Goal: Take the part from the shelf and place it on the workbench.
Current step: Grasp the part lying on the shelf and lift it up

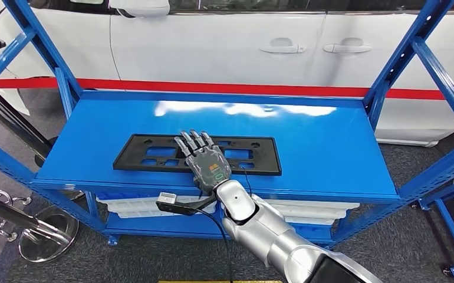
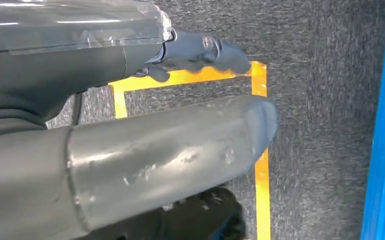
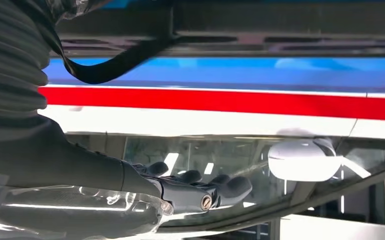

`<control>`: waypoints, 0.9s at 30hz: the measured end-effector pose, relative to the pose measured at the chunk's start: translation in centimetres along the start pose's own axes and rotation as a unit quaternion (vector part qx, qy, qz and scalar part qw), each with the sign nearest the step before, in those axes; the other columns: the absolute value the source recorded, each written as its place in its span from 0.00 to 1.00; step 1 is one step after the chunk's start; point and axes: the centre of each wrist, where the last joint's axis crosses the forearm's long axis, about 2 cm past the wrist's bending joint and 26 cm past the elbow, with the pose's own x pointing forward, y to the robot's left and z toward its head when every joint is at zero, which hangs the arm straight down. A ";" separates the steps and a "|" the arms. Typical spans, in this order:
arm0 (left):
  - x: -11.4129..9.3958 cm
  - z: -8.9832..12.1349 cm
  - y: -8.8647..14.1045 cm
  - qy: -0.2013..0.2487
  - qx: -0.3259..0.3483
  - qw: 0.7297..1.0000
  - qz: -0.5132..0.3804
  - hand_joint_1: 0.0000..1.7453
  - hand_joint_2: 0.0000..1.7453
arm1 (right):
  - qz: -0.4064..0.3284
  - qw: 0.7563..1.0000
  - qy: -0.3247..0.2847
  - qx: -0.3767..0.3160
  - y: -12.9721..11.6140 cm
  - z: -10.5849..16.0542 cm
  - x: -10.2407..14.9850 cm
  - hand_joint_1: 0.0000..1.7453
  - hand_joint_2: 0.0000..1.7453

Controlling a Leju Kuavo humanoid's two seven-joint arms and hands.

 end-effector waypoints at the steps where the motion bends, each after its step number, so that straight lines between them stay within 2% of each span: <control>1: 0.0 0.0 0.1 0.000 0.001 1.000 0.000 0.00 0.00 | 0.000 1.000 0.000 0.002 0.1 0.0 0.0 0.00 1.00; 11: 0.8 -0.4 0.7 -0.002 0.000 1.000 -0.012 0.00 0.00 | 0.029 0.999 0.008 0.015 0.2 -0.6 0.3 0.00 1.00; 18: 1.2 -0.6 0.7 -0.004 -0.004 1.000 -0.017 0.00 0.00 | 0.056 0.997 0.026 0.047 1.0 -0.4 -0.5 0.00 1.00; 27: 1.7 -0.8 0.7 -0.008 -0.004 1.000 -0.017 0.00 0.00 | 0.065 0.996 0.029 0.053 0.9 -0.7 -0.9 0.00 1.00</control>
